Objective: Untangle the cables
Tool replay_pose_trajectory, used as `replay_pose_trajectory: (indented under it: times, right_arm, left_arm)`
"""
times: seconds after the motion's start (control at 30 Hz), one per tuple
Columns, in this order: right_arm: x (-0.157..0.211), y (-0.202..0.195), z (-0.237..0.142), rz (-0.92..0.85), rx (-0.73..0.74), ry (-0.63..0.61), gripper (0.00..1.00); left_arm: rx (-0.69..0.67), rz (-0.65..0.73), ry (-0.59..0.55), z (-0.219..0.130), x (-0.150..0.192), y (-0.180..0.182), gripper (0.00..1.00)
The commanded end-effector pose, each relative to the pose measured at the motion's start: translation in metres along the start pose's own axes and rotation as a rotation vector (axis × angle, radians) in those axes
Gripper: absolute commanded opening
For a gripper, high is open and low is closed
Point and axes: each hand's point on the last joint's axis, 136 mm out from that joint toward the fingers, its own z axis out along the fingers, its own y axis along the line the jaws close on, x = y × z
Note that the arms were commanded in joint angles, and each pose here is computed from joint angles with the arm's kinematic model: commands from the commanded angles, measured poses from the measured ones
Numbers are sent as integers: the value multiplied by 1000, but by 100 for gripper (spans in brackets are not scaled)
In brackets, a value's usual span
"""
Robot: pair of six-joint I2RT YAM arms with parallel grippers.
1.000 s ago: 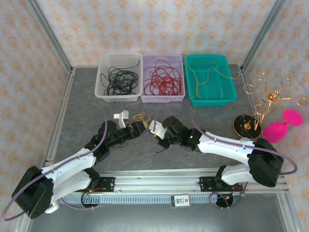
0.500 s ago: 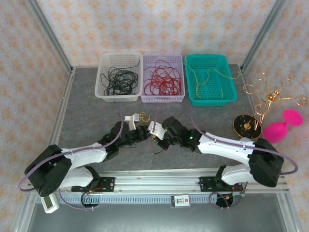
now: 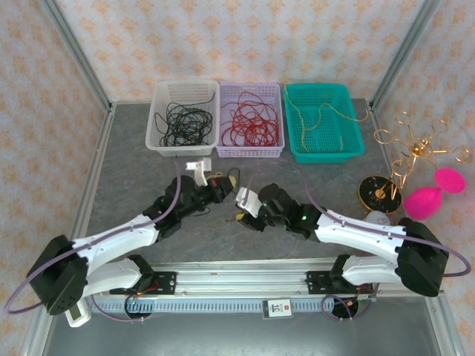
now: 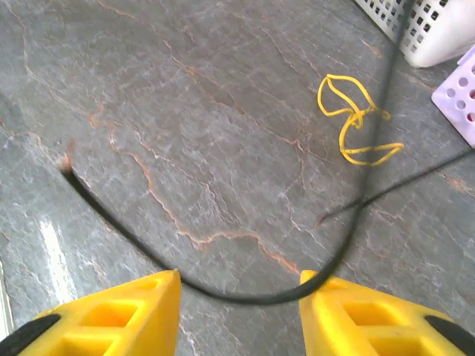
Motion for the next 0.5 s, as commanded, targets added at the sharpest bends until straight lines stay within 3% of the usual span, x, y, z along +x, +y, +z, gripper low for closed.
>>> replay_pose_trajectory:
  times: [0.0, 0.27, 0.47]
  right_arm:
    - [-17, -14, -6, 52, 81, -90, 46]
    - [-20, -17, -11, 137, 103, -155, 50]
    - [-28, -25, -24, 230, 135, -211, 52]
  left_arm:
    - [-70, 166, -62, -13, -34, -13, 0]
    - [-142, 352, -208, -33, -131, -34, 0]
    - [-300, 454, -305, -23, -203, -10, 0]
